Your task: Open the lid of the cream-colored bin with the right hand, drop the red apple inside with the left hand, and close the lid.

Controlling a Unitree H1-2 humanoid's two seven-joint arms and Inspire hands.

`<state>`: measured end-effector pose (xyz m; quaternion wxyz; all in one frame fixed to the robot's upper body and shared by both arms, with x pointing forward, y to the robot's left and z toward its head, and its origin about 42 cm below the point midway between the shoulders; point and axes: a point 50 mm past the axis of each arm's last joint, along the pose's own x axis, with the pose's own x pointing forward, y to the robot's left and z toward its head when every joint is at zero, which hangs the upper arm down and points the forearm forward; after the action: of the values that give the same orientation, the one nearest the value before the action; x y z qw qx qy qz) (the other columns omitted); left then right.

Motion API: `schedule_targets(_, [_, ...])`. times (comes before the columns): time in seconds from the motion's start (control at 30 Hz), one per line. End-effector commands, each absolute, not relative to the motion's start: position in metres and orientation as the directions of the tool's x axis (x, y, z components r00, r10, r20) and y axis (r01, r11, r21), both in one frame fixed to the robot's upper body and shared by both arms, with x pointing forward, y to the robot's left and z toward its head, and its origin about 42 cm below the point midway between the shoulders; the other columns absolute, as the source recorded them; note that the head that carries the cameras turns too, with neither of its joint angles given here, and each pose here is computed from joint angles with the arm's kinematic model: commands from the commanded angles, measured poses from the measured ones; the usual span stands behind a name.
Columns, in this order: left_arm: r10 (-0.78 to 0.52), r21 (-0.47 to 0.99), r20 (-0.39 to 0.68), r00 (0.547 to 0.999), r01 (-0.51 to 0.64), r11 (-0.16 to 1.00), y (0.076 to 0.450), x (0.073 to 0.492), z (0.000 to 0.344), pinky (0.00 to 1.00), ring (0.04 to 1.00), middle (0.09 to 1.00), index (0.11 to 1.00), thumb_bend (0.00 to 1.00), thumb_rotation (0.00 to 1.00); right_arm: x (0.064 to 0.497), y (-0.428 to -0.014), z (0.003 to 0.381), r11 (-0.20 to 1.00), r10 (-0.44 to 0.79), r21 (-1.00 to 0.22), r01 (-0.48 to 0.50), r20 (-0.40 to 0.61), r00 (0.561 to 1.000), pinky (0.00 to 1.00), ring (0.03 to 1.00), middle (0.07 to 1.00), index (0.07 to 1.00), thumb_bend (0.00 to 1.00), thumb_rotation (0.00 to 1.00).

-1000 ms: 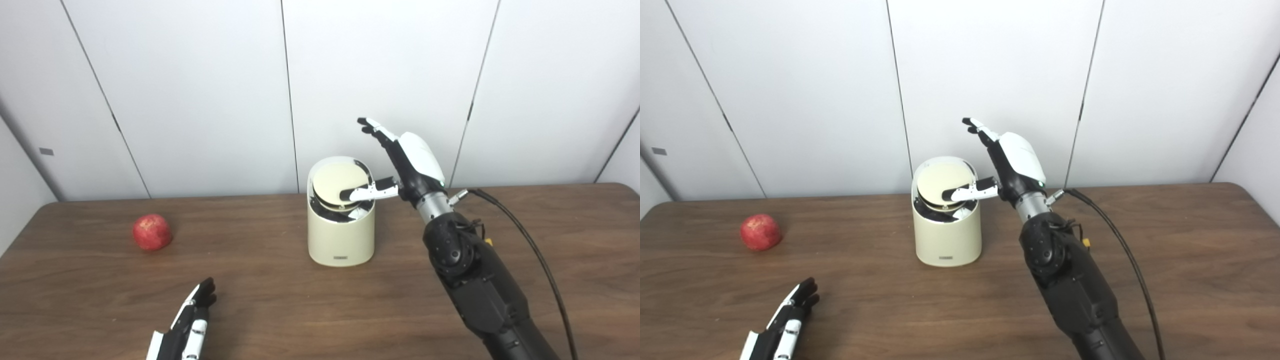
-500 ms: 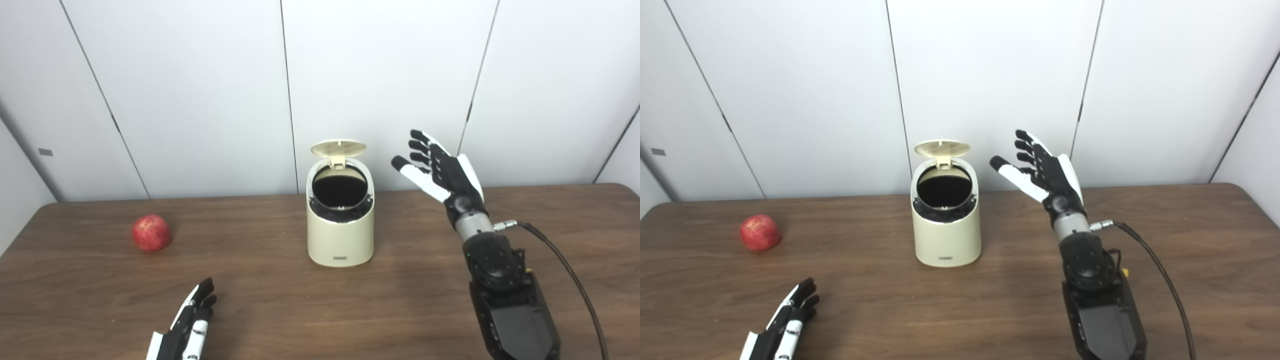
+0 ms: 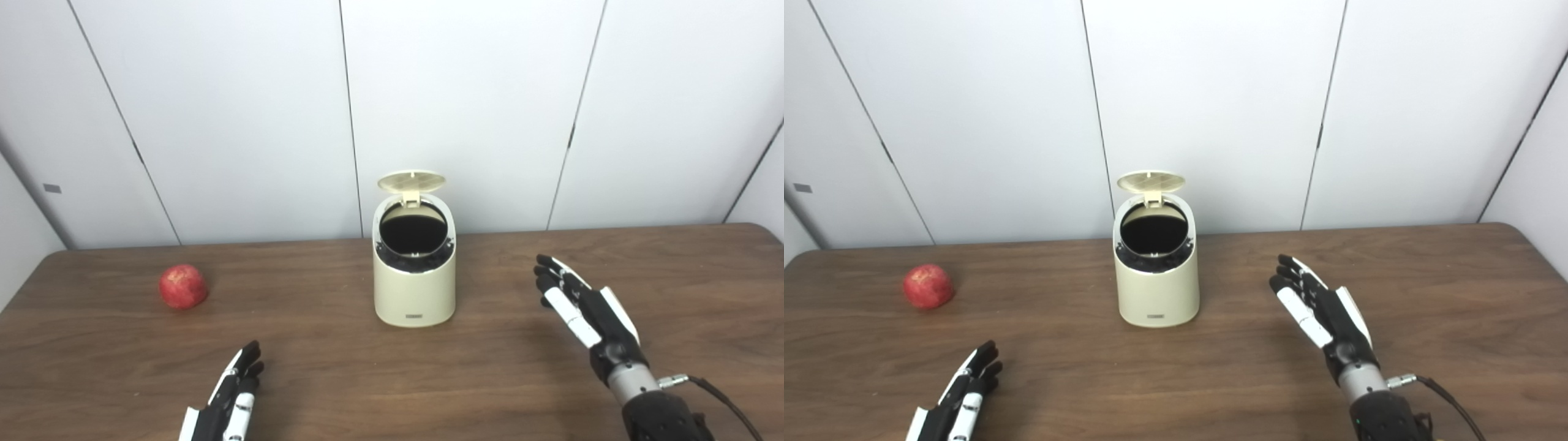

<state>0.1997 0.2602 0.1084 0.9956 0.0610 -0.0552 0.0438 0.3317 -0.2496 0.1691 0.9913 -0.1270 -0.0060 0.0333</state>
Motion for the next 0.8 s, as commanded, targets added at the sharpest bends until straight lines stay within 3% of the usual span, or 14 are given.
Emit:
schedule_targets(0.0, [0.106,0.090,0.042,0.994,-0.109,0.990,0.254,0.169,0.091,0.95,0.925,0.941,0.950,0.25,0.81,0.328,-0.244,0.191,0.979,0.079,-0.199,-0.048,0.150,0.986,0.84,0.883,0.896,0.901,0.50,0.82])
schedule_targets(0.2, [0.112,0.094,0.053,0.992,-0.116,0.989,0.252,0.167,0.094,0.95,0.916,0.926,0.935,0.25,0.79,0.311,-0.242,0.182,0.989,0.039,-0.145,-0.012,0.189,0.981,0.83,0.887,0.893,0.897,0.42,0.82])
schedule_targets(0.4, [0.126,0.170,0.105,0.986,-0.143,0.975,0.250,0.164,0.100,0.91,0.901,0.891,0.904,0.26,0.62,0.296,-0.261,0.171,0.988,0.025,-0.153,0.008,0.211,0.977,0.86,0.905,0.899,0.901,0.49,0.84])
schedule_targets(0.67, [0.165,0.145,0.156,0.974,-0.187,0.971,0.242,0.164,0.120,0.84,0.885,0.889,0.895,0.38,0.42,0.282,-0.285,0.153,0.993,-0.009,-0.116,0.031,0.189,0.982,0.93,0.937,0.925,0.932,0.46,0.83])
schedule_targets(0.77, [0.166,0.209,0.171,0.971,-0.200,0.957,0.244,0.164,0.128,0.81,0.877,0.898,0.906,0.41,0.37,0.284,-0.290,0.150,0.994,-0.007,-0.106,0.027,0.187,0.982,0.93,0.937,0.925,0.926,0.46,0.83])
